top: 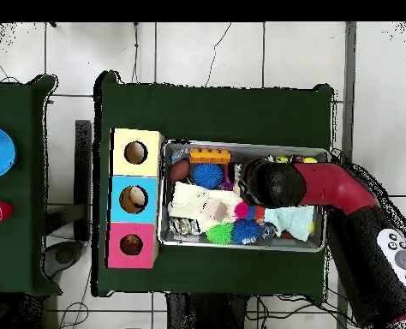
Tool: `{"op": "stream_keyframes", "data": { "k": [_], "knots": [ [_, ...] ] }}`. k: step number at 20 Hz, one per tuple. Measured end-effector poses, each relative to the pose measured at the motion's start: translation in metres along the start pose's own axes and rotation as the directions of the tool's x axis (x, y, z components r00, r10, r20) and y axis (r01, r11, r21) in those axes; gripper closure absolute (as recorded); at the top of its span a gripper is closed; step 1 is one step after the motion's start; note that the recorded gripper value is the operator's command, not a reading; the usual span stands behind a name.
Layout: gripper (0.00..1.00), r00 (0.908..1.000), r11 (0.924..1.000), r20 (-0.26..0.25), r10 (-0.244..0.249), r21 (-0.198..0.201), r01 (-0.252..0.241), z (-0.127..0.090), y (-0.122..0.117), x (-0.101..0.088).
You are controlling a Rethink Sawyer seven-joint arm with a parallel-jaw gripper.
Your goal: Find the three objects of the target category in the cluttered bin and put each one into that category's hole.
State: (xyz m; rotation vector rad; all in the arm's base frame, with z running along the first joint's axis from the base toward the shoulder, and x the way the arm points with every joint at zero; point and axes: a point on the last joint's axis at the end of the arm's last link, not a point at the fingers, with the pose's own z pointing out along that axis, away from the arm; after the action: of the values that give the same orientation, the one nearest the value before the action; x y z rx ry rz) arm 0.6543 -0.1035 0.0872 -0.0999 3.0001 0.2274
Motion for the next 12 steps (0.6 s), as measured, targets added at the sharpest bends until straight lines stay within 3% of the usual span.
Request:
{"op": "stream_keyframes", "data": {
  "k": [12],
  "knots": [
    [1.00,0.9952,0.9959,-0.038,-0.090,-0.002,0.090,0.014,0.046,0.012]
  ]
}}
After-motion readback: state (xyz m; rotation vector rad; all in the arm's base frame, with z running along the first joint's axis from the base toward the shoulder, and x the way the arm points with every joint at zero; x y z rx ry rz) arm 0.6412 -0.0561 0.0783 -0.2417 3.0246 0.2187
